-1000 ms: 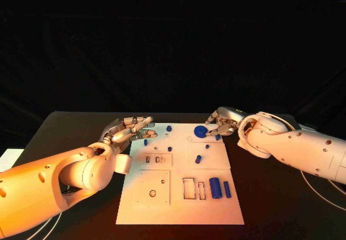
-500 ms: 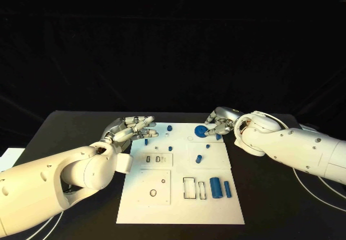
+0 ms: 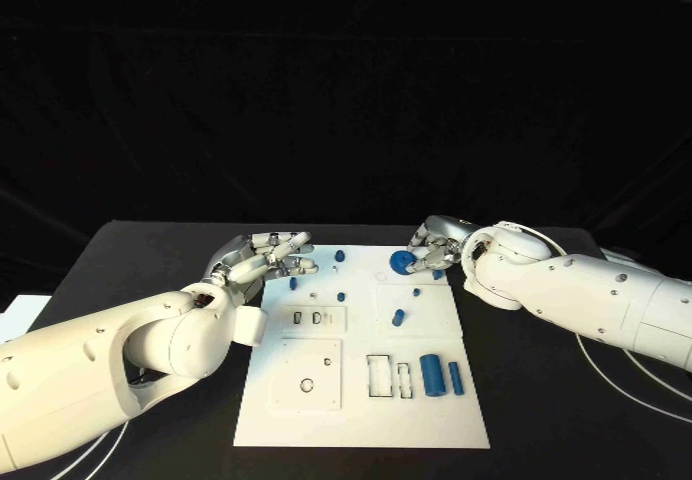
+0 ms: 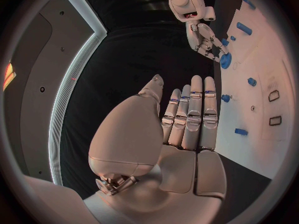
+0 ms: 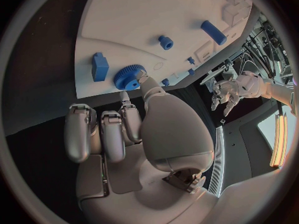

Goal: Assemble the parts on the task board

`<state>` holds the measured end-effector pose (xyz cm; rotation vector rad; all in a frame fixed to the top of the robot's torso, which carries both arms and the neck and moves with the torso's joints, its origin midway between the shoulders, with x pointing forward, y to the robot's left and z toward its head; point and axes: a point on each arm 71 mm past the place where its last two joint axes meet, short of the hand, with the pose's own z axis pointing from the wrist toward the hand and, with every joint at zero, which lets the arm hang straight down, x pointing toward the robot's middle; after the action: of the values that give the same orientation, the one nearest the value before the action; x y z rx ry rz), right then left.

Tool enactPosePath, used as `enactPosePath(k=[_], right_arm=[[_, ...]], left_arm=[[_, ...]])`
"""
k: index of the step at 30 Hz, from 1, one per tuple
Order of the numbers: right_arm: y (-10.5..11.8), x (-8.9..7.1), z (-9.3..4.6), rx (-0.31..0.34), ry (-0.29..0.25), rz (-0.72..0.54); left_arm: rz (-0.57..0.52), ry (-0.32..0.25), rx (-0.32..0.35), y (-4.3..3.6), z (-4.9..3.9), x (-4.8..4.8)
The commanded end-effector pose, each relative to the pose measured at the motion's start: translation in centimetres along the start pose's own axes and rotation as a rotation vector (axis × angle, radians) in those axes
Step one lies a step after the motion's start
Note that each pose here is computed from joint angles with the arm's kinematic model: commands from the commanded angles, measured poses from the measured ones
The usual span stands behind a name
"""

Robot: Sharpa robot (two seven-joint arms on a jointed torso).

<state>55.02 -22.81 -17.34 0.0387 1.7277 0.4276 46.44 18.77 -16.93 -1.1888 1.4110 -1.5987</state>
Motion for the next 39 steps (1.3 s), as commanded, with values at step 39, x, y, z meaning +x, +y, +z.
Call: enactPosePath(k=[39], right_arm=[[1.6,0.2,0.7,-0.036,-0.038,-0.118]], left_arm=[[-0.011,0.024,0.002,-0.03,0.07,0.30]])
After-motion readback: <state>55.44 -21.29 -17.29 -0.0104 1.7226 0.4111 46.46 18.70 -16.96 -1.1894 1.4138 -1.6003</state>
